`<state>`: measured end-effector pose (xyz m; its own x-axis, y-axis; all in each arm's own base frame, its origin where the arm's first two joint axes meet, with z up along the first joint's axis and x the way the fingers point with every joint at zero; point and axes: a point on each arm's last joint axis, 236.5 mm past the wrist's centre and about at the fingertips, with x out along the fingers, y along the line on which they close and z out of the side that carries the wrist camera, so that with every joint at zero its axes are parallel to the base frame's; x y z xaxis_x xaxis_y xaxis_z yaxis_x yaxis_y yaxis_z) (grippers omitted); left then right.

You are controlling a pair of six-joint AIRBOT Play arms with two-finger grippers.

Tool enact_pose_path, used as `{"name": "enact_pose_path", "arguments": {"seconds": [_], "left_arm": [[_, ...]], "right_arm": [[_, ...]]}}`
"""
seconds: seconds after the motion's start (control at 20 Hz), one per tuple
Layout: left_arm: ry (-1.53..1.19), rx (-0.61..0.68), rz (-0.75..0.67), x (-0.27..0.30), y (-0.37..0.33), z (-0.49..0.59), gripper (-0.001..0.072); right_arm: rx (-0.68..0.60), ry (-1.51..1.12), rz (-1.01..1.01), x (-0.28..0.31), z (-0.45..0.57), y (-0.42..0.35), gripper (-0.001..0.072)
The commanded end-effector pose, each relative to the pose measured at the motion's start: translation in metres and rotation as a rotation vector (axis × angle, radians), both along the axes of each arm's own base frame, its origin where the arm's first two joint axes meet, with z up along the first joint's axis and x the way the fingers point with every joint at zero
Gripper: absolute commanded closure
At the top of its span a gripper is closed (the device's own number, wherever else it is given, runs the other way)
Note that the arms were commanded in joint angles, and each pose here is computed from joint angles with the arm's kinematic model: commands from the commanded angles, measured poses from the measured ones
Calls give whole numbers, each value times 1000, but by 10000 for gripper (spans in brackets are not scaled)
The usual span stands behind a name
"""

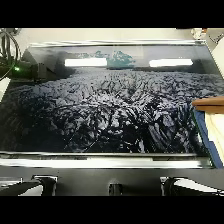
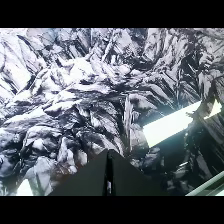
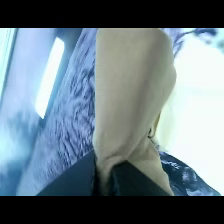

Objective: Fold the clothes and pants, and hang the long-sleeved shirts on hangers.

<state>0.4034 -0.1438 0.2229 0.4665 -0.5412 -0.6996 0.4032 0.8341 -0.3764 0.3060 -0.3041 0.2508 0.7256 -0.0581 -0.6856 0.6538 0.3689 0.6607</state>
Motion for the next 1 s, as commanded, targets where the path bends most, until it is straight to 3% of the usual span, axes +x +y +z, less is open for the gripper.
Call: {"name": "enact_pose_path", "arguments": {"seconds": [0.0, 0.15, 0.5, 0.75, 0.9, 0.95], "left_arm": [[-2, 6, -21, -2, -5, -1, 682], [-2, 6, -35, -4, -10, -1, 682], [1, 6, -39, -6, -12, -1, 682], [6, 1, -32, -6, -12, -1, 682], [6, 1, -31, -5, -12, -1, 682], [6, 1, -31, -6, -12, -1, 682]], "right_arm": [[33, 72, -149, -36, -9, -23, 667], [48, 187, -221, -58, -32, -30, 667], [94, 706, -333, -184, -121, 6, 665], [213, 835, -246, -208, -196, 44, 665], [198, 871, -242, -217, -214, 41, 664], [169, 875, -254, -218, -214, 34, 626]]}}
